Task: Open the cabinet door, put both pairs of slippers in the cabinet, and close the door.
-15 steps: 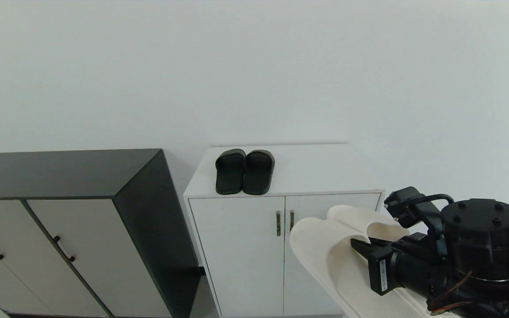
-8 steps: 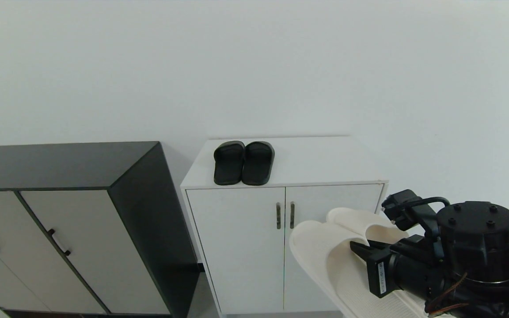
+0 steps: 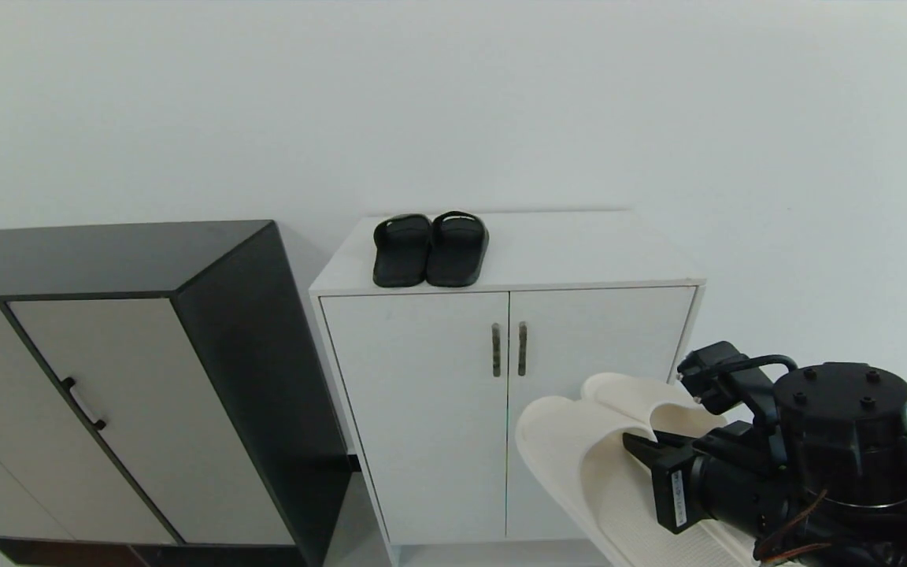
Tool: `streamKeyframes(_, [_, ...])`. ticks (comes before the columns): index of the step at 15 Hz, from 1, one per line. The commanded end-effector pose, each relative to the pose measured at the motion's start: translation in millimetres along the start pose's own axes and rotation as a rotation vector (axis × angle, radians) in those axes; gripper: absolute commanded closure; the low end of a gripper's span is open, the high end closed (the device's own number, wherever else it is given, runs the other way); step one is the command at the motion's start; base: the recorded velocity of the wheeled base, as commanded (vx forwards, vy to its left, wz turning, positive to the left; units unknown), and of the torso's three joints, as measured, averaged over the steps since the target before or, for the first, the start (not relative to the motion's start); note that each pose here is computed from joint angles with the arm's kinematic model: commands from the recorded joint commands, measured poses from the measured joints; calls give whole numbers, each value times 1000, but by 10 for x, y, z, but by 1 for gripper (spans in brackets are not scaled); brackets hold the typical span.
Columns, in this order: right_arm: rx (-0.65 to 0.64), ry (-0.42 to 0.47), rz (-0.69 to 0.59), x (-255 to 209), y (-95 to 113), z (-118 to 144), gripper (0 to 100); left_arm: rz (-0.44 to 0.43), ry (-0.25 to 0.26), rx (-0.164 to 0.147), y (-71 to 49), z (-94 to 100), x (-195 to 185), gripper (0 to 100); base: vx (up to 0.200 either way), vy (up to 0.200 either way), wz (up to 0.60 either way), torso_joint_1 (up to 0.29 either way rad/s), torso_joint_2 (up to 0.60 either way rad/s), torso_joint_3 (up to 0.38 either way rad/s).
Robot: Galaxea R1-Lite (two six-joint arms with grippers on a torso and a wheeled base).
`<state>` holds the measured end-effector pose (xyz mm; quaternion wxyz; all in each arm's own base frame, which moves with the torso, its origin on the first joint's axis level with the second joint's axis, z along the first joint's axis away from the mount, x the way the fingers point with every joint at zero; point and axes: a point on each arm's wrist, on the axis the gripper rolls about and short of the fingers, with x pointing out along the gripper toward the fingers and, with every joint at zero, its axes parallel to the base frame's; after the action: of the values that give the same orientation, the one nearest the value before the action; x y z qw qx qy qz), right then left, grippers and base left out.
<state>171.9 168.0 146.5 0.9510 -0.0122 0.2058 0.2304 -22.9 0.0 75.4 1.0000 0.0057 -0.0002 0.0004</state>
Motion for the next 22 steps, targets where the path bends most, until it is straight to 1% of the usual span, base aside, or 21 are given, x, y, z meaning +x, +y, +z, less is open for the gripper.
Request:
streamKeyframes(1, [-1, 1, -1, 7, 3, -5, 100, -1, 2, 7, 0, 0, 1, 0, 0, 0, 0, -207, 530, 305])
streamKeyframes(6, [-1, -1, 2, 37, 15, -25, 100, -1, 2, 13, 0, 0, 1, 0, 0, 0, 0, -188, 509, 315])
streamKeyframes(7, [-2, 2, 3, 46, 20, -32, 100, -1, 2, 30, 0, 0, 1, 0, 0, 0, 0, -168, 486, 315])
streamKeyframes(11, [-2, 3, 1, 47, 17, -33, 100, 13, 2, 36, 3, 0, 1, 0, 0, 0, 0, -154, 476, 323])
streamKeyframes(12, [-3, 5, 1, 46, 16, -37, 100, -4, 17, 31, 0, 4, 10, 0, 0, 0, 0, -129, 466, 339])
streamKeyframes(13, [-3, 5, 3, 50, 21, -37, 100, -16, 63, 10, 1, 17, 48, 0, 0, 0, 0, -134, 461, 334])
streamKeyframes(14, [-3, 5, 3, 50, 21, -37, 100, -20, 94, -8, 1, 22, 72, 0, 0, 0, 0, -119, 456, 344])
streamKeyframes(15, [-3, 3, 1, 46, 20, -34, 100, -50, 115, 10, 4, 27, 90, 0, 0, 0, 0, -110, 456, 334])
streamKeyframes(16, [-2, -2, -2, 39, 18, -27, 100, -79, 118, 26, 8, 72, 108, 0, 0, 0, 0, -95, 452, 325])
streamKeyframes(17, [0, -7, -1, 29, 17, -19, 100, -89, 53, 4, 9, 399, 145, 0, 0, 0, 0, -80, 447, 354])
streamKeyframes(18, [1, -11, 0, 22, 16, -12, 100, -96, 39, -19, 5, 654, 223, 0, 0, 0, 0, -61, 442, 383])
streamKeyframes(19, [0, -7, -1, 33, 18, -20, 100, -125, 58, -11, -6, 795, 318, 0, 0, 0, 0, -41, 442, 383])
streamKeyframes(20, [-2, 1, -3, 50, 17, -33, 100, -195, 73, -7, -30, 921, 425, 0, 0, 0, 0, -36, 447, 393])
streamKeyframes(21, [-3, 5, -4, 64, 19, -42, 100, -277, 79, -11, -62, 1045, 545, 0, 0, 0, 0, -2, 256, 207])
streamKeyframes(22, [-5, 7, -4, 67, 19, -44, 100, -326, 90, -12, -88, 1140, 672, 0, 0, 0, 0, 0, 0, 0])
